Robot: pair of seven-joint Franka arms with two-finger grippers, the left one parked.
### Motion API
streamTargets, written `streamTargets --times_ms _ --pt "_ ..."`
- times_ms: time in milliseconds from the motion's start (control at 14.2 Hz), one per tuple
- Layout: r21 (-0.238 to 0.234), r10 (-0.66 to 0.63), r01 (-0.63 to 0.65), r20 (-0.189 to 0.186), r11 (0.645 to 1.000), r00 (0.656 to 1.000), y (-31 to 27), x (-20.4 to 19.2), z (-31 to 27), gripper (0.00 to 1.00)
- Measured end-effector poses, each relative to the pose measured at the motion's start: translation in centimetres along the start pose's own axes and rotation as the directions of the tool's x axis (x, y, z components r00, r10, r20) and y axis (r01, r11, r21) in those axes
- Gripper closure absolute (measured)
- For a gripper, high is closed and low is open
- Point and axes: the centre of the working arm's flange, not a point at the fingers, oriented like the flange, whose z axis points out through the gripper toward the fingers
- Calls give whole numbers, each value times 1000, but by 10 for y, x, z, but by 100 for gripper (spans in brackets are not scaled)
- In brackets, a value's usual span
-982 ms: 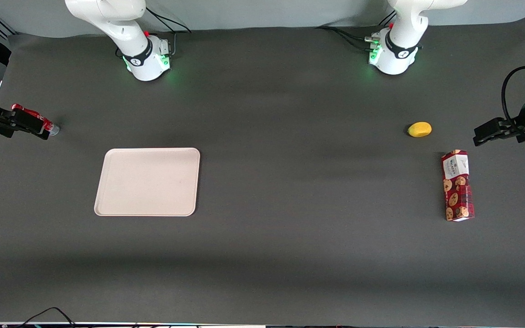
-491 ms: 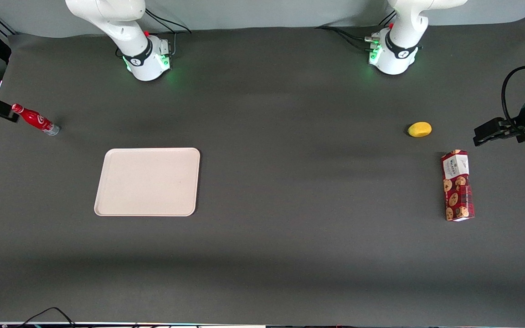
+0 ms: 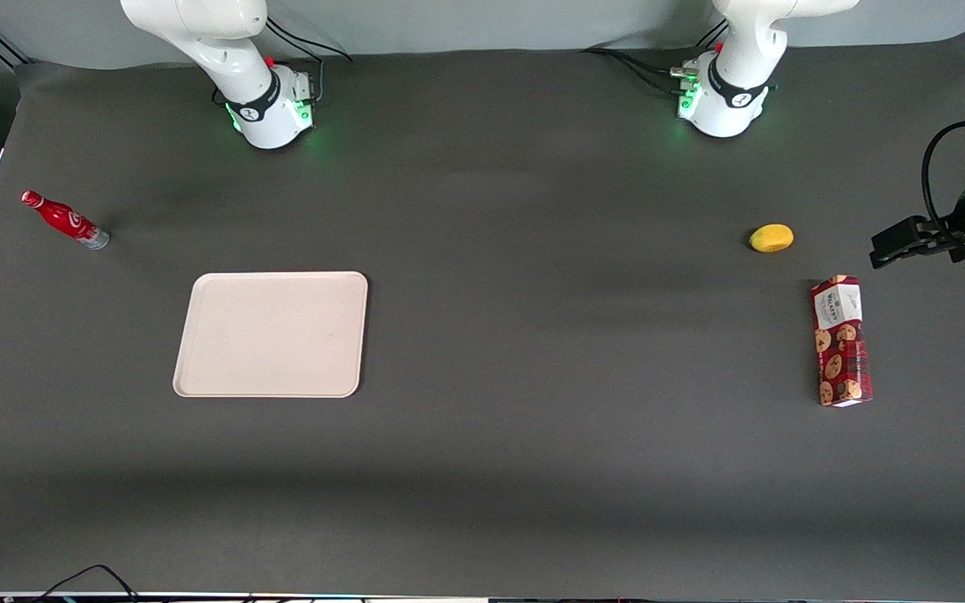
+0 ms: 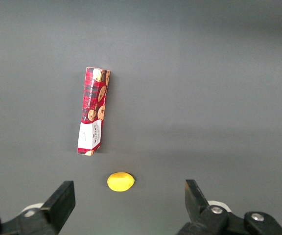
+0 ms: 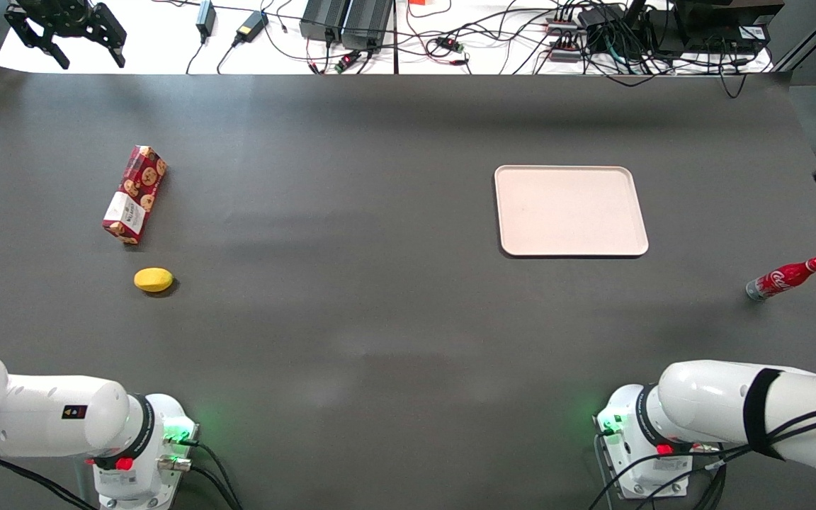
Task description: Place coke bottle on tray
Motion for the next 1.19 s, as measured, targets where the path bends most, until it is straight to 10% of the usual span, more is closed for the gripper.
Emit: streamTargets --times_ms 491,1193 --pt "31 115 -113 -88 993 989 67 -46 95 0" --pt "-18 132 -132 -18 991 991 78 -48 166 0"
